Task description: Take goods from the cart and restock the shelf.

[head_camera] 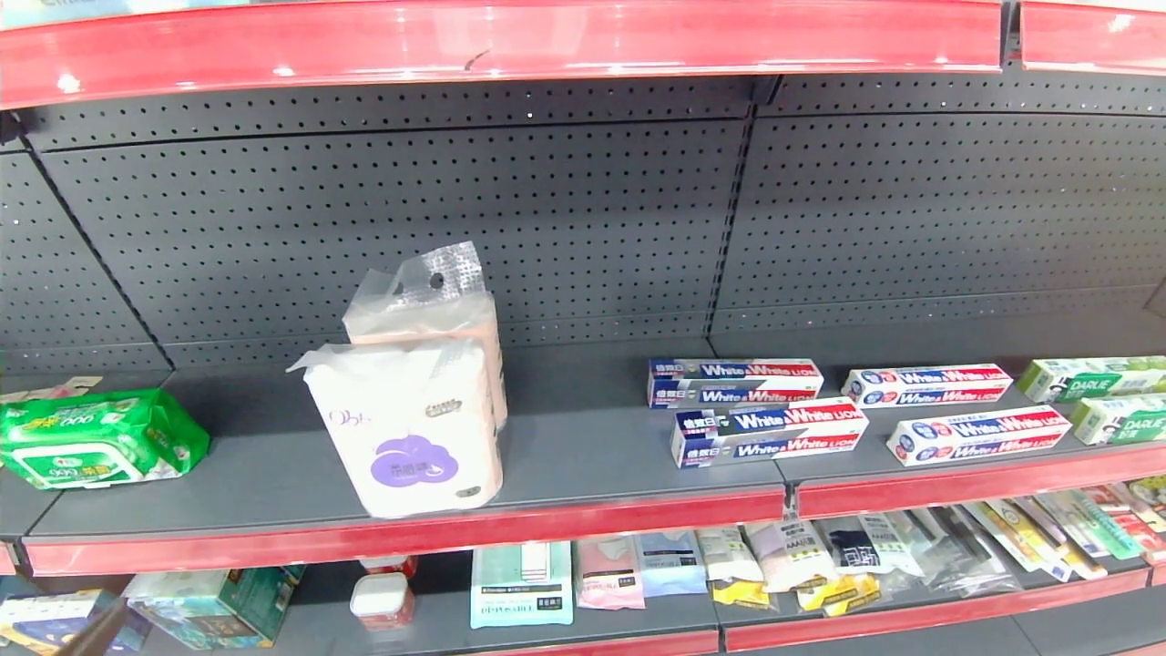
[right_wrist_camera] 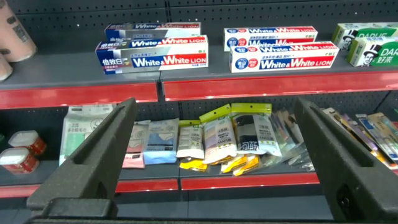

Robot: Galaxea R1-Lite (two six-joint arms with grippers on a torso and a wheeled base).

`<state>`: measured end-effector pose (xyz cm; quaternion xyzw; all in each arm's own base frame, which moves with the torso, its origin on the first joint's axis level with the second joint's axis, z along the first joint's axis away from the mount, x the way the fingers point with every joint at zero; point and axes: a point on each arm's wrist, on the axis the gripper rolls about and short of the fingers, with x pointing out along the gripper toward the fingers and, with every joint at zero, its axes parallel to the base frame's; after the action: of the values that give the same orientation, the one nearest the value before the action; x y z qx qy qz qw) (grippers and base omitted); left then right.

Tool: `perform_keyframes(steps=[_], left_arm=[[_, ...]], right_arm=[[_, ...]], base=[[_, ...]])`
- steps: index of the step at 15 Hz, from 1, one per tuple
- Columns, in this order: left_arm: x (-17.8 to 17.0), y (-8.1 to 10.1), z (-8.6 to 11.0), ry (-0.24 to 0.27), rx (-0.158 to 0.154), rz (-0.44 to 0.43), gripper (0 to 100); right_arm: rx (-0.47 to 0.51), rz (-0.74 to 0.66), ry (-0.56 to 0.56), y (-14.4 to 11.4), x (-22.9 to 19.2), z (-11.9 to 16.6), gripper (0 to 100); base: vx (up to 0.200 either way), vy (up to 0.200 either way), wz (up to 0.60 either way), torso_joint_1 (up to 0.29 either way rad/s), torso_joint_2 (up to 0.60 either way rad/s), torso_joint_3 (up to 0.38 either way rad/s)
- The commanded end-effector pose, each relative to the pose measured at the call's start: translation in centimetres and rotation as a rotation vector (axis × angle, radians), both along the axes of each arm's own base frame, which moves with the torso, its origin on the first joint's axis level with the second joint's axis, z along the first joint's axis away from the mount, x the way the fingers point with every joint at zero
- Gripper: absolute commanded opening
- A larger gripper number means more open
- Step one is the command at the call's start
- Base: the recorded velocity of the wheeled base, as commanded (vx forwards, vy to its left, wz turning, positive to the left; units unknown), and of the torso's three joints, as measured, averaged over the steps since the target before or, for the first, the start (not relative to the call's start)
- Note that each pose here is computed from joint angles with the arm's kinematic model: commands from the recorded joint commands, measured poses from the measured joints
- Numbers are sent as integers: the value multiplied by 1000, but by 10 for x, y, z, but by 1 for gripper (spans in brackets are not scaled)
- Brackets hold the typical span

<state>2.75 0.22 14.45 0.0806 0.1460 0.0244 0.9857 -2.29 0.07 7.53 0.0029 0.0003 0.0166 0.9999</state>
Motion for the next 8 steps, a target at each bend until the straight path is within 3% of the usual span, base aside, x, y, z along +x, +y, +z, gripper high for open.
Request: perform_keyframes(steps=[1, 2, 3, 6, 8], left_arm=[[-55, -6, -39, -172, -53, -171, 100], [-61, -5, -58, -197, -59, -192, 100], [-62, -5, -57, -200, -93, -154, 100], [-61, 0, -57, -217, -163, 74, 100], [-61, 3, -58, -235, -156, 204, 100]], right_arm=[[0, 1, 1, 0, 0, 0, 100], [-1, 1, 1, 0, 0, 0, 100], [0, 1, 1, 0, 0, 0, 100], [0, 1, 1, 0, 0, 0, 100], [0, 1, 1, 0, 0, 0, 100]], base=[[0, 0, 0, 0, 0, 0], [0, 0, 0, 0, 0, 0], [0, 0, 0, 0, 0, 0], [0, 0, 0, 0, 0, 0], [0, 0, 0, 0, 0, 0]])
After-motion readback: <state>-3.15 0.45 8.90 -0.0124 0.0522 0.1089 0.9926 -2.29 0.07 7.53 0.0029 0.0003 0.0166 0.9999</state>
